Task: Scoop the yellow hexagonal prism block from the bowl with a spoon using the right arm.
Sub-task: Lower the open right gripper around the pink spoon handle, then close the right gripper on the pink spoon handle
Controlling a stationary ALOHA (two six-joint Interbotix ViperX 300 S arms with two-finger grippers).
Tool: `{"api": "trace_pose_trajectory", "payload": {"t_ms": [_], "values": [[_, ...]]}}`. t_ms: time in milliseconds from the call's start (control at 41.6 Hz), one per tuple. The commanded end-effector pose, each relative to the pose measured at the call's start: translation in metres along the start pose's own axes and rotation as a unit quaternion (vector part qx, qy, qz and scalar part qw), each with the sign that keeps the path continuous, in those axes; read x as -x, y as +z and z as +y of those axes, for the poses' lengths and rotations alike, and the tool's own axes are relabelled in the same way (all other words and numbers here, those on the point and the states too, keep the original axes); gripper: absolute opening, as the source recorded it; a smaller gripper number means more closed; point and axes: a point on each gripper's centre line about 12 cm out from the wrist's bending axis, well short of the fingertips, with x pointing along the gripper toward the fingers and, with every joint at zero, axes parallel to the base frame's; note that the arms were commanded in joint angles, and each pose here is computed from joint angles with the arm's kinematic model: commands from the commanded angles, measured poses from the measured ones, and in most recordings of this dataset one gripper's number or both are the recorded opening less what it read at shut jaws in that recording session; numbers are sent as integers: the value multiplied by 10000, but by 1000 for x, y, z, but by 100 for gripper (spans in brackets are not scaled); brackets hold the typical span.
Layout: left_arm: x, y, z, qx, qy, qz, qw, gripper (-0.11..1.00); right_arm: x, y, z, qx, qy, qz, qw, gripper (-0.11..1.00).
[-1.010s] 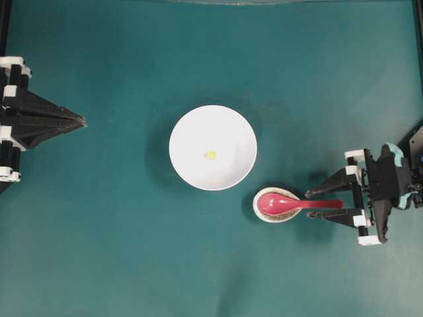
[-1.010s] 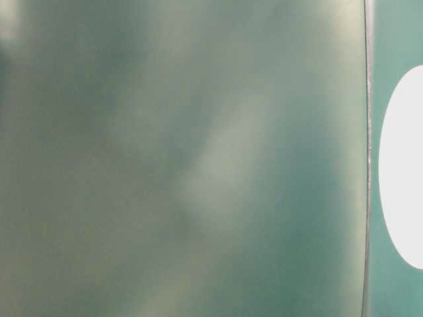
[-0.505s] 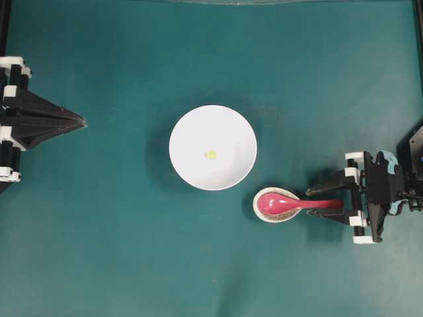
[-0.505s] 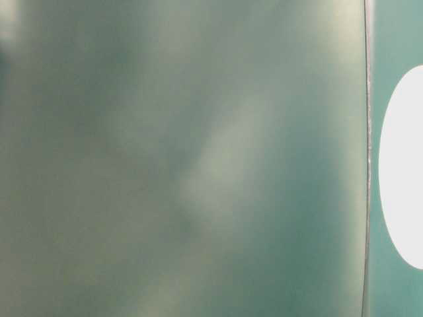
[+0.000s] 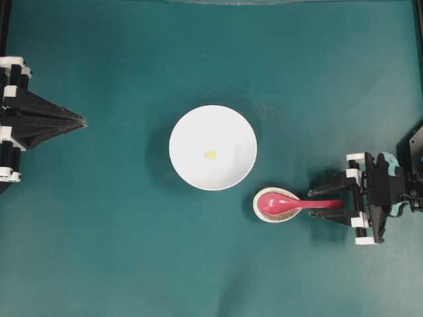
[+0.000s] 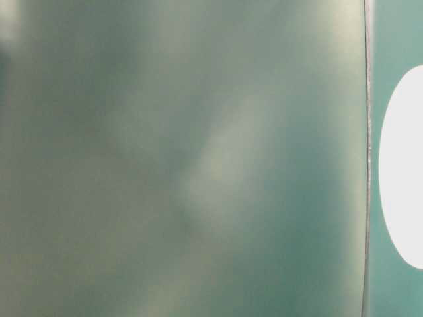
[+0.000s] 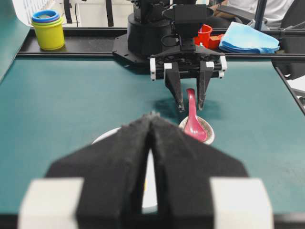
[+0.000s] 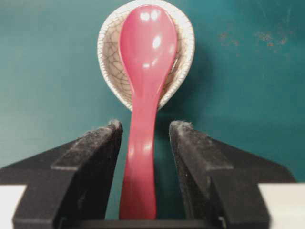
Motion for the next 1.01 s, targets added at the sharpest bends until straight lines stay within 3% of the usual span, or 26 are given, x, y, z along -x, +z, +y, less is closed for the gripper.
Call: {"api": "trace_pose_trajectory", "payload": {"t_ms": [0, 505, 986], "values": [[-3, 9, 0, -23, -10, -108, 9999, 0, 0, 3, 3, -5, 51, -71, 10000, 52], [-3, 10, 0, -15, -2, -115, 9999, 0, 0, 3, 3, -5, 47, -77, 10000, 51], [-3, 10, 0, -15, -10, -123, 9999, 0, -1, 3, 3, -44, 7, -65, 10000, 40]]}}
